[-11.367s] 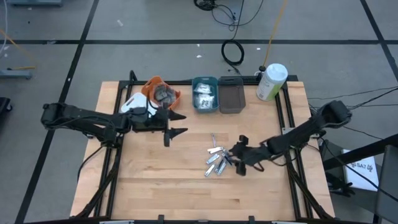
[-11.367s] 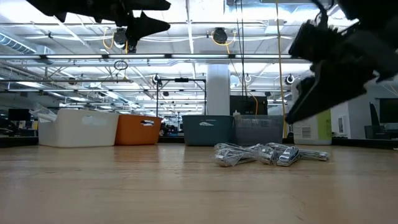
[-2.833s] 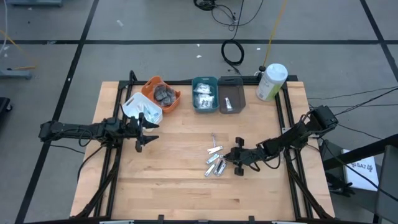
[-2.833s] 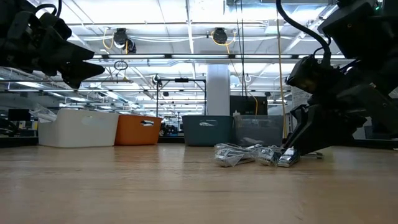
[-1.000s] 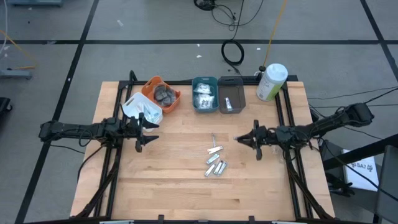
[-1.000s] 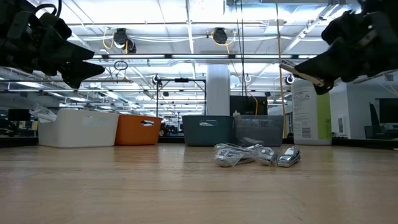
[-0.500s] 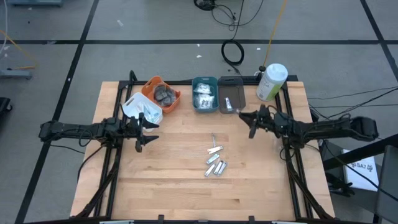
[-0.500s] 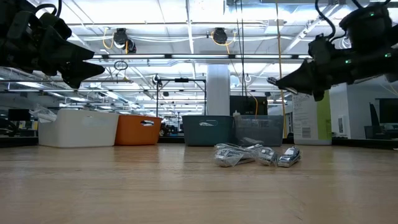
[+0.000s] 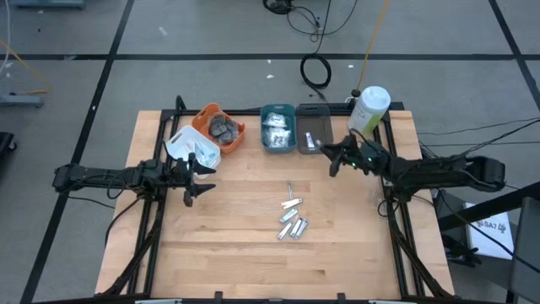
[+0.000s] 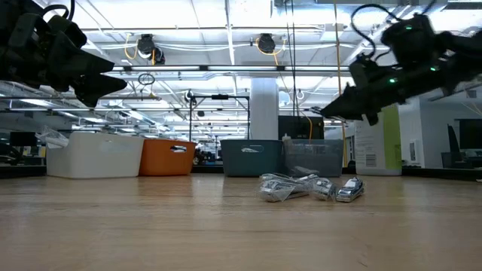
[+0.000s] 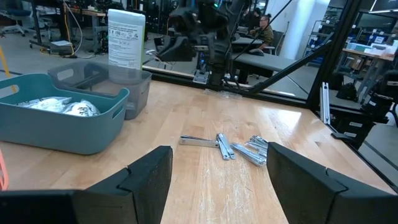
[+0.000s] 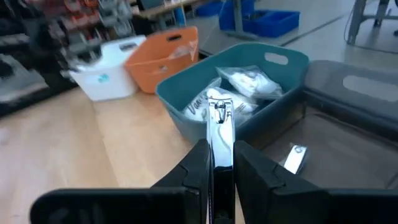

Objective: Pick & Place Travel size toiletries
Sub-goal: Put the silver nail cutter into the black bin

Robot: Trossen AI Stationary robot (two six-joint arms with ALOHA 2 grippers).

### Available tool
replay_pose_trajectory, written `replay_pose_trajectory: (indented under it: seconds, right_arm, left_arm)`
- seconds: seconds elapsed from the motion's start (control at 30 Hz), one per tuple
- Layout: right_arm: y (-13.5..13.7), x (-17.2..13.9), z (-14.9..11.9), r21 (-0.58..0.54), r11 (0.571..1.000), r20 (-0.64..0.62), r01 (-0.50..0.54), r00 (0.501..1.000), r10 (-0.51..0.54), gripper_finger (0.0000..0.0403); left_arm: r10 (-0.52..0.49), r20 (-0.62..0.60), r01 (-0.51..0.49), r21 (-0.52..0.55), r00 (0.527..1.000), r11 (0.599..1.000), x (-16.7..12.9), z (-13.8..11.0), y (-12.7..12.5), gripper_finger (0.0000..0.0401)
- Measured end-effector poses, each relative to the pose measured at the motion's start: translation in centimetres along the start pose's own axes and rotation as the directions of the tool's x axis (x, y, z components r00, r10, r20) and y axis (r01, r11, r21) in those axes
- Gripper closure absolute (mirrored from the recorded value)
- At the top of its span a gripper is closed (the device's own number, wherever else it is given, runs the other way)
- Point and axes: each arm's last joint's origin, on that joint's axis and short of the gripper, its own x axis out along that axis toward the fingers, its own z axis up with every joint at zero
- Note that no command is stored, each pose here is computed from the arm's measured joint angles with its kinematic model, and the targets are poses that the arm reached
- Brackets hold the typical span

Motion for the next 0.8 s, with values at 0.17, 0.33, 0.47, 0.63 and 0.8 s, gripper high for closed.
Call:
replay_pose_trajectory:
  seconds: [0.17,0.33,0.47,0.63,0.8]
  right_arm:
    - [-0.8,2.5,2.8,-0.080,0.996,-0.058,0.049,0.997,-0.054,0.0357]
    - [-2.6,5.0,4.1,-0.090,0.991,-0.099,0.097,0.990,-0.105,0.0357]
    - [-4.4,6.8,3.1,-0.076,0.986,-0.174,0.150,0.971,-0.162,0.0357]
    - [-6.1,8.0,1.0,-0.071,0.977,-0.262,0.202,0.941,-0.213,0.0357]
    - [-6.5,8.4,0.2,-0.070,0.975,-0.288,0.209,0.932,-0.220,0.0354]
  left_arm:
    - [0.000,0.000,0.000,0.000,1.000,1.000,0.0,0.0,0.0,0.0146]
    - [0.000,0.000,0.000,0.000,1.000,1.000,0.0,0.0,0.0,0.0146]
    - [0.000,0.000,0.000,0.000,1.000,1.000,0.0,0.0,0.0,0.0146]
    - [0.000,0.000,0.000,0.000,1.000,1.000,0.0,0.0,0.0,0.0146]
    - [0.000,0.000,0.000,0.000,1.000,1.000,0.0,0.0,0.0,0.0146]
